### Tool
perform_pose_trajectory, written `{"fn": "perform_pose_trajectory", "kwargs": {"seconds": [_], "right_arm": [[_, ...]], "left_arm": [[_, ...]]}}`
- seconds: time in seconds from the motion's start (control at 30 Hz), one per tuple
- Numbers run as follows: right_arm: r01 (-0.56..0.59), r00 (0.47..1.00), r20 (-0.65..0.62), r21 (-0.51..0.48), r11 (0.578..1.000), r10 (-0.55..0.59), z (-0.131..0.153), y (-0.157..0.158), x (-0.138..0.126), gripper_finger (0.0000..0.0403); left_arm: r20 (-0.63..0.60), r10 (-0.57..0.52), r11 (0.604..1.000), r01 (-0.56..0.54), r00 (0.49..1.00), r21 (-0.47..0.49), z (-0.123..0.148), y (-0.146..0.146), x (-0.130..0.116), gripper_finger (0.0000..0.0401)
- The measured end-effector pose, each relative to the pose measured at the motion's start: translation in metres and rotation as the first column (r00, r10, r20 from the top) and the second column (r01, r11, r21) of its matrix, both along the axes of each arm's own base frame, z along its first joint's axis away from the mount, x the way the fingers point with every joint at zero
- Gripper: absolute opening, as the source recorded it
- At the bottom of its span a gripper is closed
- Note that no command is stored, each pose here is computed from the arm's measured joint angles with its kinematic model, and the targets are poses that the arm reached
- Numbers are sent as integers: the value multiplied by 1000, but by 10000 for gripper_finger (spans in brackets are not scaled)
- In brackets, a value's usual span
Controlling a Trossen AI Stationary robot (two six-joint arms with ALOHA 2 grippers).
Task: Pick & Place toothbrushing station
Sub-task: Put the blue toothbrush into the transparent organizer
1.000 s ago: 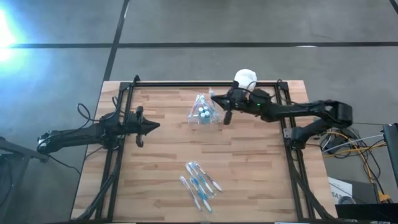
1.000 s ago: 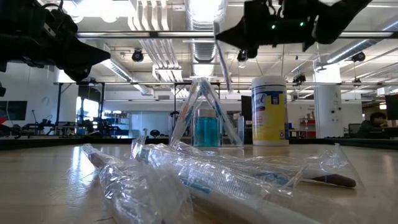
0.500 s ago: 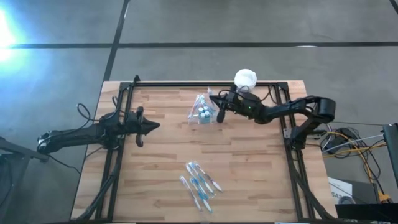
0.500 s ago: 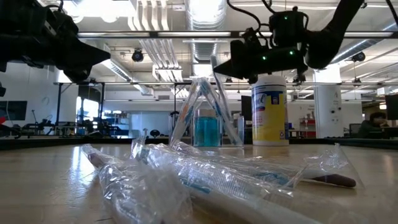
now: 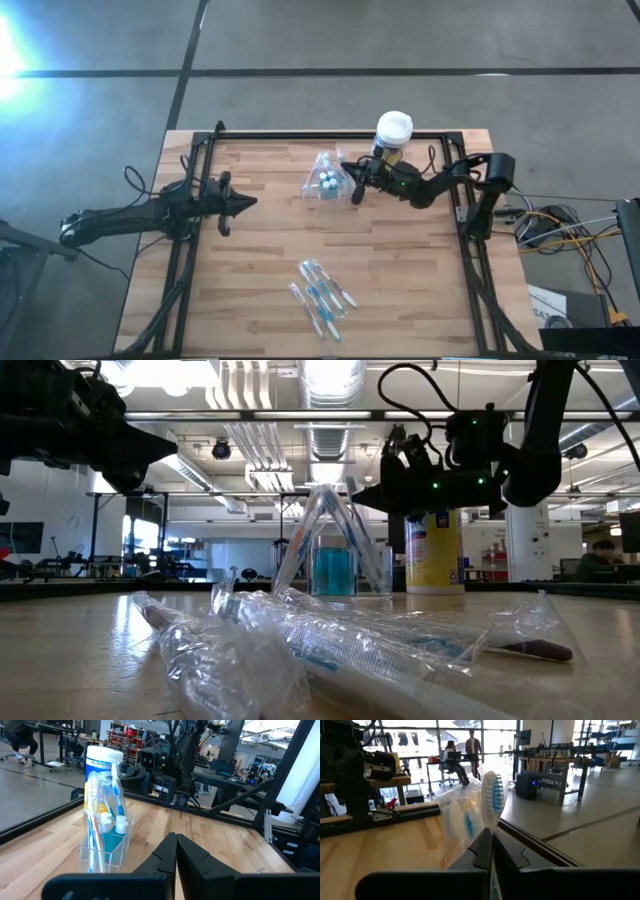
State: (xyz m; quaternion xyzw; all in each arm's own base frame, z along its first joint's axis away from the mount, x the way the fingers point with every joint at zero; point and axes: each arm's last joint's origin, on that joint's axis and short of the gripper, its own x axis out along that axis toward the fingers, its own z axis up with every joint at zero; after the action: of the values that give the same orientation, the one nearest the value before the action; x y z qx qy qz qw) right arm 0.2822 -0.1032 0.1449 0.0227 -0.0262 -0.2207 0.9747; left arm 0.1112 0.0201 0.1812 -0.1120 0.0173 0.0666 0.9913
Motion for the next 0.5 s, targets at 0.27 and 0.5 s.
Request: {"fn": "perform_pose_trajectory", "kwargs": {"seconds": [0.27,0.5], "right_arm": [[-2,999,-51,17,1000,3,-9,1,-1,8],[13,991,-134,128,992,4,-16,-1,3,21]], "left_arm": [[6,0,1000,0,1000,13,1,0,0,14],[6,0,1000,0,1000,15,1,0,0,14]]}}
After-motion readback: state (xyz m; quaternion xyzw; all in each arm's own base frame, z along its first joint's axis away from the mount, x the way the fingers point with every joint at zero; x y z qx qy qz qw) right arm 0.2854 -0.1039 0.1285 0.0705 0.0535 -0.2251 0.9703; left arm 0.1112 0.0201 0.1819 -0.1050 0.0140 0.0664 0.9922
